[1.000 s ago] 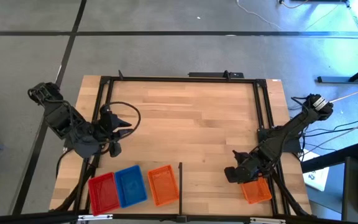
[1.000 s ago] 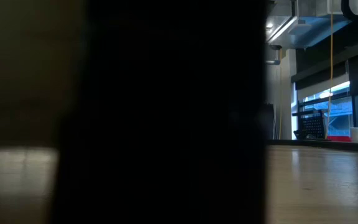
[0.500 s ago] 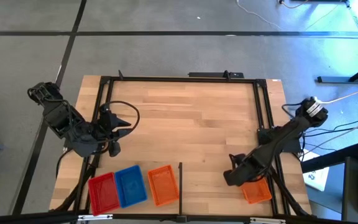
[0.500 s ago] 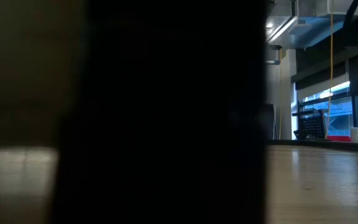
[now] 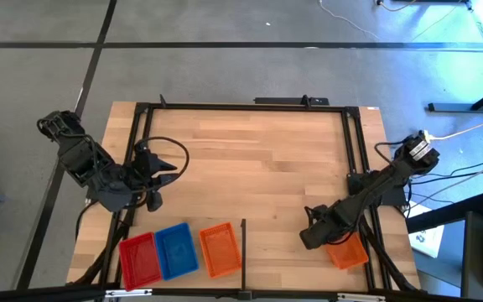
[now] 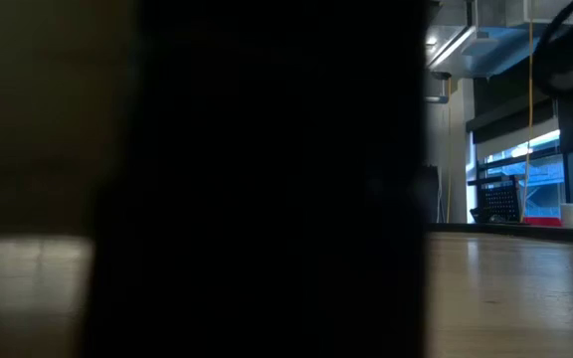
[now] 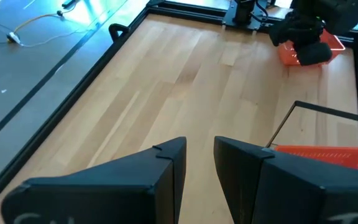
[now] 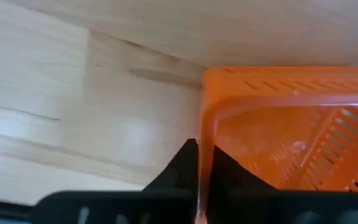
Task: Stack baskets on shelf by color
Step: Stack the orange bin on top of the orange bin on the shelf
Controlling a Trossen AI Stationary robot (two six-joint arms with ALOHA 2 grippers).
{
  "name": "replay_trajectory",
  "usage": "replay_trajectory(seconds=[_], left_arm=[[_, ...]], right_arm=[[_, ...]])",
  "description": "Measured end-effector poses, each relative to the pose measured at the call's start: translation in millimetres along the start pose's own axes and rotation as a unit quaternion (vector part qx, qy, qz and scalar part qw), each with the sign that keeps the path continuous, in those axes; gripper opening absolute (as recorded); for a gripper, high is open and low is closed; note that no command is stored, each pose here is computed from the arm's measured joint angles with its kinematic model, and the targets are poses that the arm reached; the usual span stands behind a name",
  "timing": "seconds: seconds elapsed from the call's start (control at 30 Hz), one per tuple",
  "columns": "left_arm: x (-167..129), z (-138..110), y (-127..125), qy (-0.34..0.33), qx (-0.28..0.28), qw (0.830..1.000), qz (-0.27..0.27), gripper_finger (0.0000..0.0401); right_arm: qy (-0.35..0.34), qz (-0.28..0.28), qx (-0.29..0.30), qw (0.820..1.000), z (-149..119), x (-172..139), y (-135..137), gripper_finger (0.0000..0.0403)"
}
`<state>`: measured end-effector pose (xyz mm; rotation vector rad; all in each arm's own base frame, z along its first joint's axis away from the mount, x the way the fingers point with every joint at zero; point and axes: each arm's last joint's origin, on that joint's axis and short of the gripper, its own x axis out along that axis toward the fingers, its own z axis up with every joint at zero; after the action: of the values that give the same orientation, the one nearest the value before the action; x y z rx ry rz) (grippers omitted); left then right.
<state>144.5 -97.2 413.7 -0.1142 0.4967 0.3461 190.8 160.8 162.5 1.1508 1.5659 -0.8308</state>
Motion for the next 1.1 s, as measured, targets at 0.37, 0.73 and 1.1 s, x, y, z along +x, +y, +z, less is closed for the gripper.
replay_trajectory(seconds=[0.37,0.73,1.1], left_arm=[[0,-1,1,0.003,0.005,1.000,0.003,0.0075],[0,0,1,-0.003,0.019,1.000,0.009,0.0075],[7,3,5,-0.008,0.128,0.991,0.047,0.0075]], right_arm=[[-0.012,-0.041,-0.168,0.985,11,-81,13,0.0001],[-0.129,-0.050,-0.579,0.804,29,-188,44,0.0000],[-0.239,-0.274,-0.816,0.449,60,-226,98,0.0000]])
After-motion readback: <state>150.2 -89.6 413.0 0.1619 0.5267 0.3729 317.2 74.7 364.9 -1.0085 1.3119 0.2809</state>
